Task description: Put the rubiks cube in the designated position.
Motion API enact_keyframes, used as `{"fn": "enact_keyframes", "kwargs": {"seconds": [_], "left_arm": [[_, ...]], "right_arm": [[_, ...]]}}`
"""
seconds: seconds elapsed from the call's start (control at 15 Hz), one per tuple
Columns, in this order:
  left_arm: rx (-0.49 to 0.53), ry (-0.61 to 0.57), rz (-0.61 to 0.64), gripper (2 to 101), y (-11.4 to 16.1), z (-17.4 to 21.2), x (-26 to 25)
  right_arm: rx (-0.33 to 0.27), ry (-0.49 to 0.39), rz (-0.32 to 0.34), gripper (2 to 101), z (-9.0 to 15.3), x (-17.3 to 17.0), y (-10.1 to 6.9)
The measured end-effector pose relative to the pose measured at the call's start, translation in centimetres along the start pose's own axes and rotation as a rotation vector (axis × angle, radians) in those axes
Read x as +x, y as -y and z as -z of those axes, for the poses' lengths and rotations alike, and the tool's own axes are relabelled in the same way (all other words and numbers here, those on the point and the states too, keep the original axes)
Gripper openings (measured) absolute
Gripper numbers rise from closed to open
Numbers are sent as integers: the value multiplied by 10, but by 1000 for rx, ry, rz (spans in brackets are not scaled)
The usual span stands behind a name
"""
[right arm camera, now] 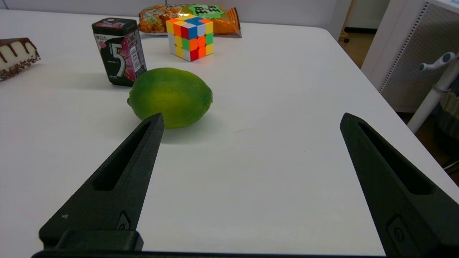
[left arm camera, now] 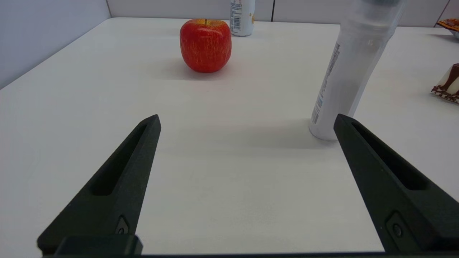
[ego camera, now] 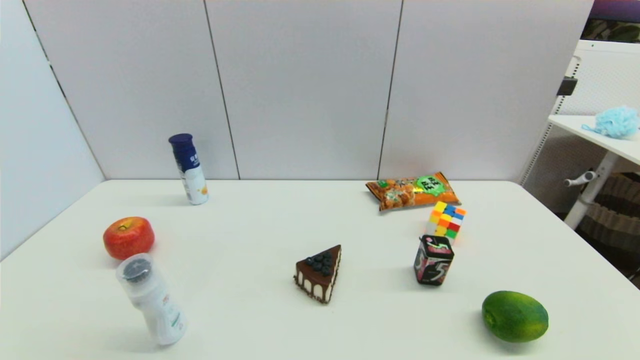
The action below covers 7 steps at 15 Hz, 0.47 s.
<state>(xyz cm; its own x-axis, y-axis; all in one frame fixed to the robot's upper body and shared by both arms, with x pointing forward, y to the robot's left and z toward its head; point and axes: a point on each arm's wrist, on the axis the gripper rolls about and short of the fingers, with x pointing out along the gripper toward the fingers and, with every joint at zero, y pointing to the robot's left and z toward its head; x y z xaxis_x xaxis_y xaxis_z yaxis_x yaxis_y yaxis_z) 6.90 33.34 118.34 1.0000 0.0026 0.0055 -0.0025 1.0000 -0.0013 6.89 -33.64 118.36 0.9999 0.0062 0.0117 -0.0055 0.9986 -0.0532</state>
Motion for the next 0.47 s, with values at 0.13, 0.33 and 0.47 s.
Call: {"fn": "enact_keyframes", "kwargs": {"seconds": [0.13,0.33,0.47], "left_arm": [[0,0,0,978,0,0,0],[0,1,0,978,0,0,0],[0,0,0,978,0,0,0]], "right_arm": [[8,0,2,971,0,0,0],[7,-1,4,971,0,0,0],[9,-1,4,971,0,0,0]]}}
